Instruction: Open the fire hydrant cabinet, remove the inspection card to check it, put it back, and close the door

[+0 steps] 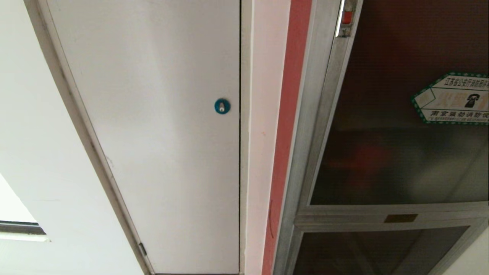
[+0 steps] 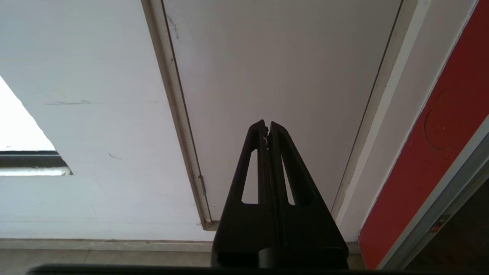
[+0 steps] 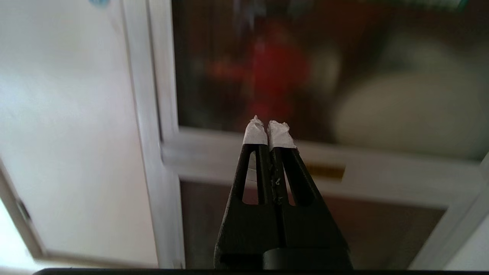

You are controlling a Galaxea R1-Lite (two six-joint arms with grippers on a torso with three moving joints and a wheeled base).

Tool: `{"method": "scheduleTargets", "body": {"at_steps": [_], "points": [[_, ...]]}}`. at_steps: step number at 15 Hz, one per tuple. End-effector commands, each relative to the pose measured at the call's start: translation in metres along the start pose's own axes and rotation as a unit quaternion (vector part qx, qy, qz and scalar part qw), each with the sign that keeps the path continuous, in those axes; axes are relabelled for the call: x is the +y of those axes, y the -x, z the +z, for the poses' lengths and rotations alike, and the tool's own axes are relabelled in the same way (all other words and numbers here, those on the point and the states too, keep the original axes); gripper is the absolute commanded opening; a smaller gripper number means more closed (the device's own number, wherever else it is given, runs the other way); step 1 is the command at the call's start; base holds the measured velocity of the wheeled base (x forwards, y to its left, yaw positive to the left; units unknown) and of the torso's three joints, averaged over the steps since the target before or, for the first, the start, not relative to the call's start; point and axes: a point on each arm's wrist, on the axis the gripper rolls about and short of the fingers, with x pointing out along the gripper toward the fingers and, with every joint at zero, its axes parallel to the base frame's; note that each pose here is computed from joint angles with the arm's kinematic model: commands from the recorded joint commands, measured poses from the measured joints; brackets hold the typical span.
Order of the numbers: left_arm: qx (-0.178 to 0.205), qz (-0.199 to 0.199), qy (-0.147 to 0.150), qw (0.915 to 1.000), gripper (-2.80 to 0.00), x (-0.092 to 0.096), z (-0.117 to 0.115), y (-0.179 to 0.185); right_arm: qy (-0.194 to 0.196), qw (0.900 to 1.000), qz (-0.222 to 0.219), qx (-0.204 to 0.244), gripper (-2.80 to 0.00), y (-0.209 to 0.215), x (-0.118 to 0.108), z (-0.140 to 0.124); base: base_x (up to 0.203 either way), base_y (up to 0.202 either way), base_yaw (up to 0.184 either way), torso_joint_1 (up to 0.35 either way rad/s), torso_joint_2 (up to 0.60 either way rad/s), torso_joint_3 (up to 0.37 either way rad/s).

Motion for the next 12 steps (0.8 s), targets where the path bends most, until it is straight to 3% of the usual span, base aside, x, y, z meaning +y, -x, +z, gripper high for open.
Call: {"method": "scheduleTargets", "body": {"at_steps": [1, 4, 12], "points": [[0.002, 0.000, 0.000, 1.0000, -2.80, 0.000, -0.001, 0.000, 0.001, 1.000, 0.001, 0.024, -2.80, -0.006, 0.001, -0.020, 0.000, 0.000, 0.000, 0.000, 0.00, 0.000], [0.001, 0.000, 0.000, 1.0000, -2.80, 0.000, 0.000, 0.000, 0.011, 1.000, 0.001, 0.017, -2.80, -0.012, 0.001, -0.038, 0.000, 0.000, 0.000, 0.000, 0.00, 0.000], [0.002, 0.000, 0.000, 1.0000, -2.80, 0.000, -0.001, 0.000, -0.001, 0.996, -0.009, 0.087, -2.80, -0.011, 0.001, -0.052, 0.000, 0.000, 0.000, 0.000, 0.00, 0.000]]}}
